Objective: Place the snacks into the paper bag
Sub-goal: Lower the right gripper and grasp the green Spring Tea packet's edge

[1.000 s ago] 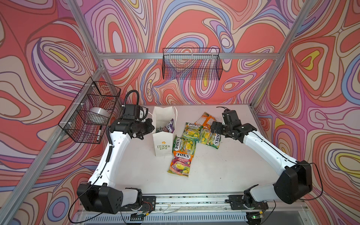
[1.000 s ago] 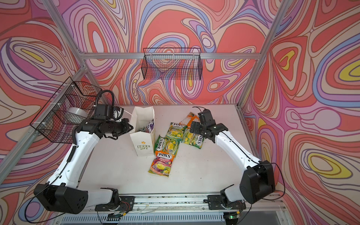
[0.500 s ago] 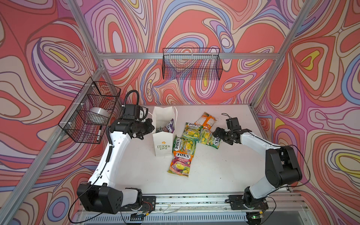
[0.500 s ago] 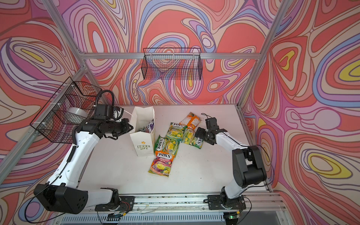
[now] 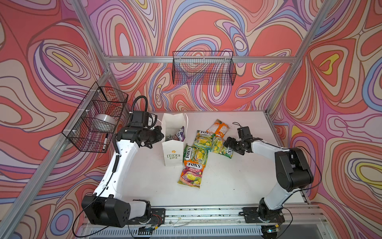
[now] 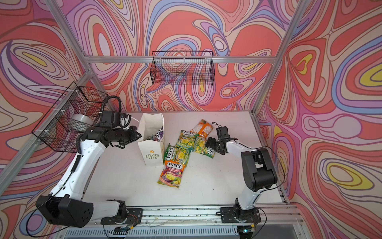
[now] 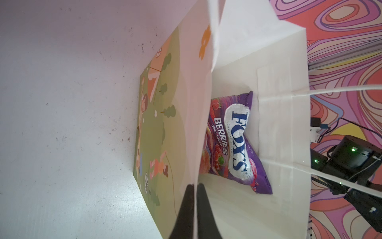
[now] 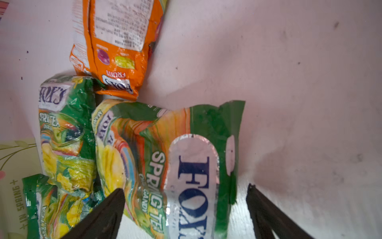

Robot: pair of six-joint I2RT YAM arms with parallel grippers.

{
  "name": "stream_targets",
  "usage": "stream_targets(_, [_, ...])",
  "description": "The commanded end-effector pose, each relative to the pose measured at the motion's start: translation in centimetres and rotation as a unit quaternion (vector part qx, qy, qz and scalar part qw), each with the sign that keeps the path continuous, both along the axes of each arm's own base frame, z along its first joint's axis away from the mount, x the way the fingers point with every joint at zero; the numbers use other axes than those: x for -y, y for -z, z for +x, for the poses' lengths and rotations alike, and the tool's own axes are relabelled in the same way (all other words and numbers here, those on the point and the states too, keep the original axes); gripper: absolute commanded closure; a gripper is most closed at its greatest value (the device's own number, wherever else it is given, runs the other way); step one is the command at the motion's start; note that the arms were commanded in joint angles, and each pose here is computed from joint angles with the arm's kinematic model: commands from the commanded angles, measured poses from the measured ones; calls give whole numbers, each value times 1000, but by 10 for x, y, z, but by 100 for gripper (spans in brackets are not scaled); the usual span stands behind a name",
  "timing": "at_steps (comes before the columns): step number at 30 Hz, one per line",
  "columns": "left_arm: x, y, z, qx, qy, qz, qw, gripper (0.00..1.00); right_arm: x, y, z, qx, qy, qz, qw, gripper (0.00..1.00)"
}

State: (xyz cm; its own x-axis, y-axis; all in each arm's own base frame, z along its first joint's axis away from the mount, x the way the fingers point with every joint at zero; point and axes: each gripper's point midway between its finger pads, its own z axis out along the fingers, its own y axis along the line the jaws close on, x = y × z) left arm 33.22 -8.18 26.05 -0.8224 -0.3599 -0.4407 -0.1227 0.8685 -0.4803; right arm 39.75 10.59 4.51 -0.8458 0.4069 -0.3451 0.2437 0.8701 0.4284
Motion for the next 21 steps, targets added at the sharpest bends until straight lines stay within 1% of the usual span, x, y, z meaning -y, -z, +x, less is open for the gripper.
stream_targets(1, [0,-9,-1,17,2,-3,1000,100,-1,3,10,8,0,7,1000,5])
stream_targets(4, [-1,-9,-1,17,1,-3,1000,100,-4,14,12,-2,-4,13,1000,8])
stream_targets(6, [-1,-9,-1,17,0,-2,1000,100,-5,18,13,-6,-3,15,1000,12])
stream_targets(11, [-1,-9,-1,18,1,-2,1000,100,-7,26,11,-13,-5,20,1000,23])
stream_targets(16, [-1,-10,-2,18,1,-3,1000,100,-10,26,8,-13,-10,29,999,41])
stream_targets(21, [-1,-9,-1,18,1,-3,1000,100,-12,19,7,-5,-14,38,999,56])
